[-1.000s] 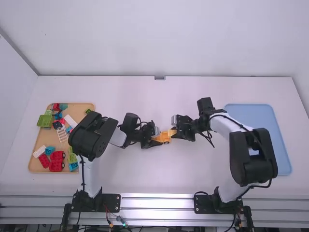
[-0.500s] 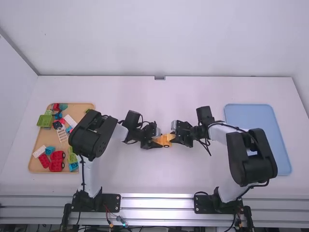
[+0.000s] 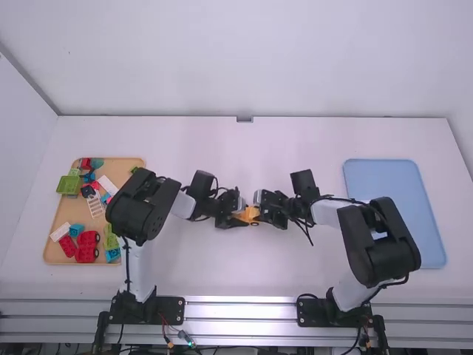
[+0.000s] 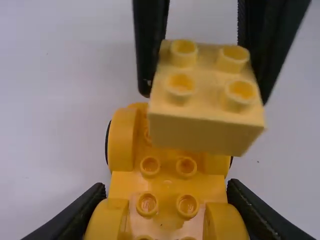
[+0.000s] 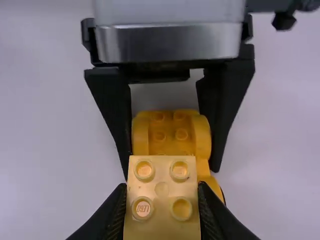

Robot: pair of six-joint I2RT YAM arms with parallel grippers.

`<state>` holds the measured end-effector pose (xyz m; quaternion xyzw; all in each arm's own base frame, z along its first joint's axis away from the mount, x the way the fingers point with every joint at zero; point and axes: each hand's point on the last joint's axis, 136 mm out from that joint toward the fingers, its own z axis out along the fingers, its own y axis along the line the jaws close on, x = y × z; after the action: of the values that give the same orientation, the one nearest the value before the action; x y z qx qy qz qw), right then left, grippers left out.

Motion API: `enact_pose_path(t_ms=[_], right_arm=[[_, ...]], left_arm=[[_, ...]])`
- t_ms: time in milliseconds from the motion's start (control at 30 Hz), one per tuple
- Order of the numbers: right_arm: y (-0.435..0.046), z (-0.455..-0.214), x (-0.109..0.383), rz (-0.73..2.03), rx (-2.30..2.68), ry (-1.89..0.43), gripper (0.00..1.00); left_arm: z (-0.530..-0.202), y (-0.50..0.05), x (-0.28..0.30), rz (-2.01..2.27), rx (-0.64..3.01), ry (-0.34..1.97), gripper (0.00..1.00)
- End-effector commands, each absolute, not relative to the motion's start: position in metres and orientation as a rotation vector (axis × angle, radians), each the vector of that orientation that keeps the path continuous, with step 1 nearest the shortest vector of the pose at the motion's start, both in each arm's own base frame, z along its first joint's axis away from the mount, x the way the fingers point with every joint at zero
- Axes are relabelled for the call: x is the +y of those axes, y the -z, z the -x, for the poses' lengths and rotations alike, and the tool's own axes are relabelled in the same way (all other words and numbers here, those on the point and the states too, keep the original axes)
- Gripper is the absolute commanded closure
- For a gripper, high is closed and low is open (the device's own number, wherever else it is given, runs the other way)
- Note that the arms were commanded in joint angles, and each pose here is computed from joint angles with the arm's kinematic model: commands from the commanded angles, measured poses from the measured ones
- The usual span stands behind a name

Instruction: Assemble lego blocks to make yellow taxi

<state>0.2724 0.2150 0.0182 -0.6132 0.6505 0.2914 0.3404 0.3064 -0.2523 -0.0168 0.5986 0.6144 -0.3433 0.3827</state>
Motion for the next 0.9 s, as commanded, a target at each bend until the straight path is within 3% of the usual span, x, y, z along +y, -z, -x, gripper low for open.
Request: enact_pose_path(t_ms=[0, 867], right_arm=[[-0.018, -0.271, 0.213, 1.585, 1.716, -0.750, 1.00], [-0.007, -0.270, 0.211, 1.610, 1.706, -0.759, 1.00]], left_arm=[[-0.290, 0.040, -0.246, -1.534, 1.653, 0.898, 0.64], [-0.290, 0.040, -0.244, -1.526, 1.663, 0.902, 0.67]])
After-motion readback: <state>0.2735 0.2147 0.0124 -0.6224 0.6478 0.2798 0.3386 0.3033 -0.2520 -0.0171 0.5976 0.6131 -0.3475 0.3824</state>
